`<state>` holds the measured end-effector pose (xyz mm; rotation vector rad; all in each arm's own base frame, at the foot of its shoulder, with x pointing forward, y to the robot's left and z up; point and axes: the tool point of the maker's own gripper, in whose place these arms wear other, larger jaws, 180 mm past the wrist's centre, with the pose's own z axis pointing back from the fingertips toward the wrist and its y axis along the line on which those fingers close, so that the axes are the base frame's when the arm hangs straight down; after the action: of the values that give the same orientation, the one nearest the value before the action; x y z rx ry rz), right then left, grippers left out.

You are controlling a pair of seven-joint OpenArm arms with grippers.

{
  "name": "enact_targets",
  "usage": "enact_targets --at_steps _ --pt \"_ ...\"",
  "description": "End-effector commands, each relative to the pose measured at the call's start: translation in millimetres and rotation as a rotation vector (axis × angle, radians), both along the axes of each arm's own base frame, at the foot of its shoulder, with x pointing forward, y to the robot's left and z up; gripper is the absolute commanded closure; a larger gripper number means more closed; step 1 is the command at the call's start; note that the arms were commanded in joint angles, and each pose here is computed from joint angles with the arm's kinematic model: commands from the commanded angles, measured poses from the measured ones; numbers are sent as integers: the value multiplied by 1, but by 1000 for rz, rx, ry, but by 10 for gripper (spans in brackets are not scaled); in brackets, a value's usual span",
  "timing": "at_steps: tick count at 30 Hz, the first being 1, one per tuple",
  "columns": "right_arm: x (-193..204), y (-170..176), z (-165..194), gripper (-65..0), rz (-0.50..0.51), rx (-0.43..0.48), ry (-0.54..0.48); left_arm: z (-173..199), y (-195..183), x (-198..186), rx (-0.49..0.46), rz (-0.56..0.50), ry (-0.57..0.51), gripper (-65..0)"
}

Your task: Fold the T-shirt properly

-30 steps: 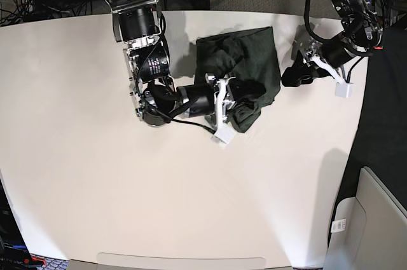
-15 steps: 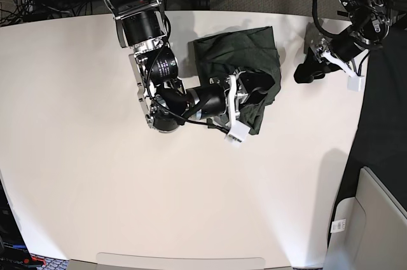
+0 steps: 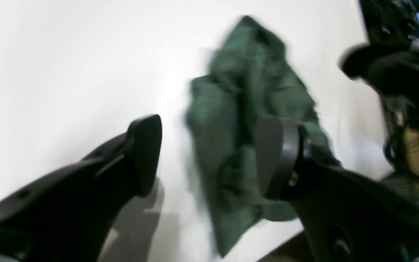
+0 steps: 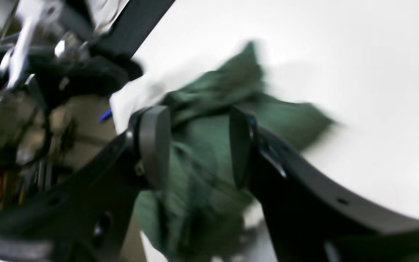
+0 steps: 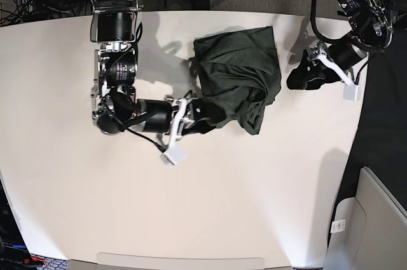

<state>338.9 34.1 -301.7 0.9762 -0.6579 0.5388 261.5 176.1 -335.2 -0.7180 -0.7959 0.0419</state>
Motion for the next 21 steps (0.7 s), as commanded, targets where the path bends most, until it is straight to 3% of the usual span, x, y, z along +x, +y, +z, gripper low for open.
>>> enact_targets --at_steps 1,7,21 --pt "16 -6 20 -269 -27 23 -63 11 -8 4 -12 -33 -39 -400" --pt "26 -40 14 -269 -113 -9 -64 4 -38 -1 -48 -99 -18 -400" --pt "20 -41 5 -269 -115 -12 -39 2 -41 -8 -73 -69 -20 -401"
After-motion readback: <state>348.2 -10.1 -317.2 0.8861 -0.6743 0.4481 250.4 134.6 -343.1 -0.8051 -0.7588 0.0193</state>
